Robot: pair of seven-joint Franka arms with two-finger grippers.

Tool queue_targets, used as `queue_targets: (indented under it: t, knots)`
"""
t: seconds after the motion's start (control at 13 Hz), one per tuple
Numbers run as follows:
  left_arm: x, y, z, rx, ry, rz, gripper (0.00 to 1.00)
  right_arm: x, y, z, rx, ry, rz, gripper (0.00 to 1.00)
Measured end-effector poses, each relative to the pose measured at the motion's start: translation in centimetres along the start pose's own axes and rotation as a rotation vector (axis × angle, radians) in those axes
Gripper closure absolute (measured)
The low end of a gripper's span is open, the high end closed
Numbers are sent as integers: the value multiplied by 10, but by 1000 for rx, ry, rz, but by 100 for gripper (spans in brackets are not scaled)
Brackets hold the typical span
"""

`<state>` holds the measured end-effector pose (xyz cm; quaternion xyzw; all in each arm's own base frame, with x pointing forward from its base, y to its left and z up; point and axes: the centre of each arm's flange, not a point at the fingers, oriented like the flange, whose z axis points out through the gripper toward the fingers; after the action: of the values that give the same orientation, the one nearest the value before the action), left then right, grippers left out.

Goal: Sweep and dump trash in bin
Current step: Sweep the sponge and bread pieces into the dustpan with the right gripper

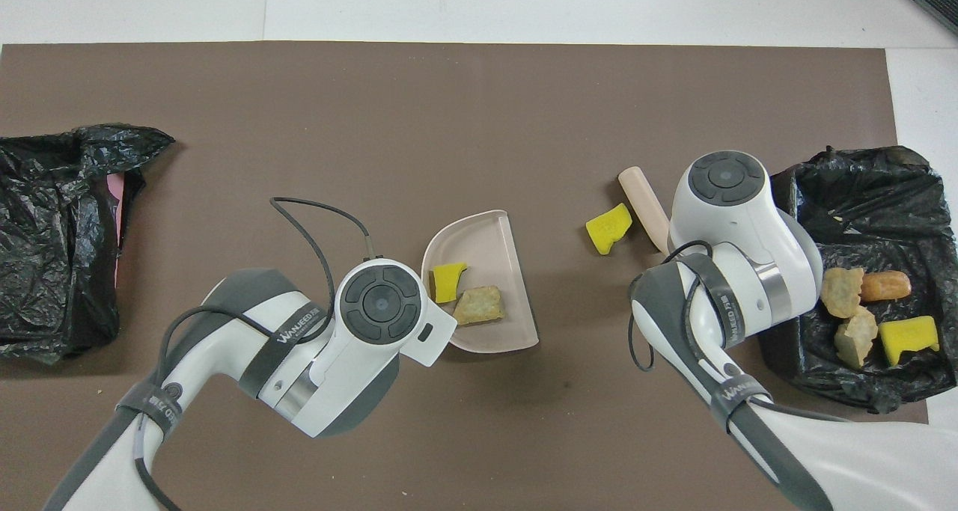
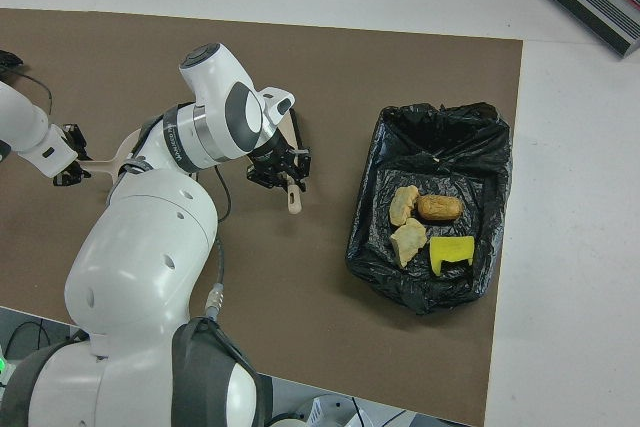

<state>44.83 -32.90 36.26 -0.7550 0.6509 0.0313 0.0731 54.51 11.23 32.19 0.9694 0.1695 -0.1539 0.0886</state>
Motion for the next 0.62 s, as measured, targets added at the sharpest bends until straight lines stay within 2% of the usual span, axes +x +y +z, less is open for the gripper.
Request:
queue_targets:
  t: [0.23, 0.46, 0.62]
  knots:
    - [1, 3, 2, 2, 3, -9, 69, 0, -74, -4, 209, -5, -12, 74]
    - [2, 4, 4, 11, 17, -6, 69, -11, -151, -5, 443, -41, -4, 74]
    - [1, 5, 7, 17, 26, -4, 69, -14, -163, -15, 534, -38, 25, 74]
